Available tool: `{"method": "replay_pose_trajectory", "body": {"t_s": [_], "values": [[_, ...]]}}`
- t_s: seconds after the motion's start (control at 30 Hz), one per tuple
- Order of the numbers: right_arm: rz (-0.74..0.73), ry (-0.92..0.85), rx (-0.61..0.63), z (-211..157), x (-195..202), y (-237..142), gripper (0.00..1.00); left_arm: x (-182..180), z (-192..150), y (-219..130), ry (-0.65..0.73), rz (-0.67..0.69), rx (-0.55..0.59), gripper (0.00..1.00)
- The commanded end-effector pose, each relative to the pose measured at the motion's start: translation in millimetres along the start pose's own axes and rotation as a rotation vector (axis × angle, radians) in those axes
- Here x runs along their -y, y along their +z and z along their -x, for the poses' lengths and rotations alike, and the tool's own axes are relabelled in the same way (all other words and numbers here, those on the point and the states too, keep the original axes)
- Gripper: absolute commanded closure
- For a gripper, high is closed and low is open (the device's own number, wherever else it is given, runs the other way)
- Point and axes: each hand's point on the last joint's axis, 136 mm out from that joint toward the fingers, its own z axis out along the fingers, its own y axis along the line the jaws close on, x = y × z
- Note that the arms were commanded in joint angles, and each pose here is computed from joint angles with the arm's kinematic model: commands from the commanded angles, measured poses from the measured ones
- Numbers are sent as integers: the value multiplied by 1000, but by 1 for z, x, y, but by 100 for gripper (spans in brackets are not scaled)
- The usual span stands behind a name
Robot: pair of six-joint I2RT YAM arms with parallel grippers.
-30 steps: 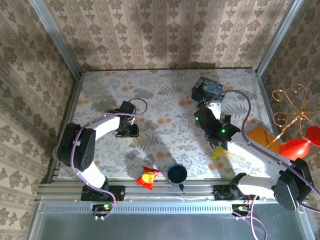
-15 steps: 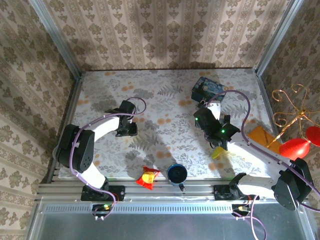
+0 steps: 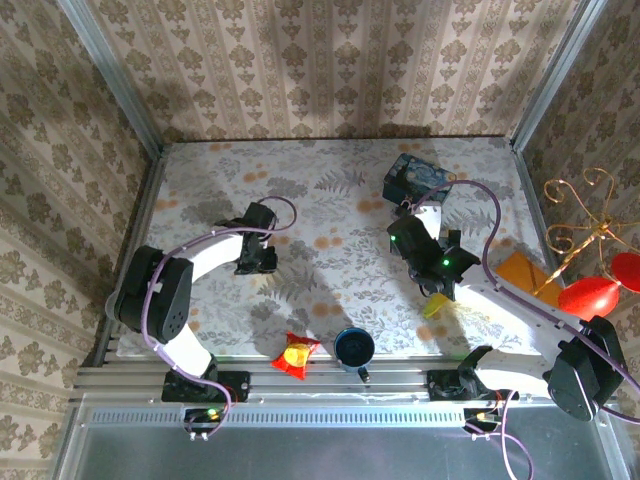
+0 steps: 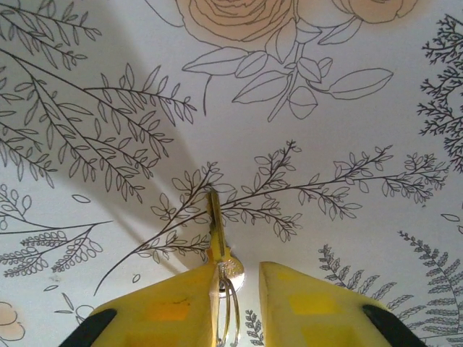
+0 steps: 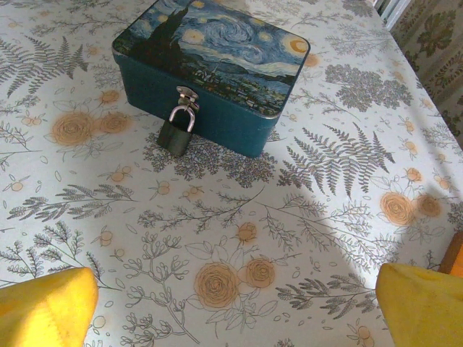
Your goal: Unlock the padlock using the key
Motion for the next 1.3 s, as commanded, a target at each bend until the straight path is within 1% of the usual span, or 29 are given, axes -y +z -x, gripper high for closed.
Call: {"method": "replay_pose_trajectory", "body": {"t_s": [0.0,0.1,0.27,0.33,0.37,0.53,0.7,0.8,0.87,0.93,1.03,1.1,1.27], "values": [[-32,-5,7,-2,6,-3,0,-1,-3,-2,2,14,-17,84],[-29,-4,8,-2,5,-3,0,0,-3,-4,1,13,-15,92],[-21,1,4,-3,2,-2,0,0,0,-9,-1,9,3,100],[-12,6,1,-3,0,-2,0,1,1,-11,-2,5,10,100],[-7,7,-2,-4,-2,-2,0,10,-2,-13,21,-5,15,100],[55,42,-34,-7,-17,0,0,22,10,-26,-24,-73,100,100],[229,98,-59,-14,-57,0,0,39,27,-49,-139,-184,210,100],[335,113,-73,-17,-83,-1,0,50,37,-66,-183,-256,260,100],[415,130,-92,-19,-102,-2,0,60,44,-79,-174,-316,296,100],[485,159,-112,-18,-117,-5,0,70,49,-92,-136,-370,330,100],[552,199,-157,-16,-135,-9,0,80,54,-108,-80,-410,373,100],[601,210,-183,-14,-146,-13,3,85,56,-117,-53,-430,392,100],[732,233,-202,-10,-169,-24,9,104,59,-132,-5,-490,402,100]]}}
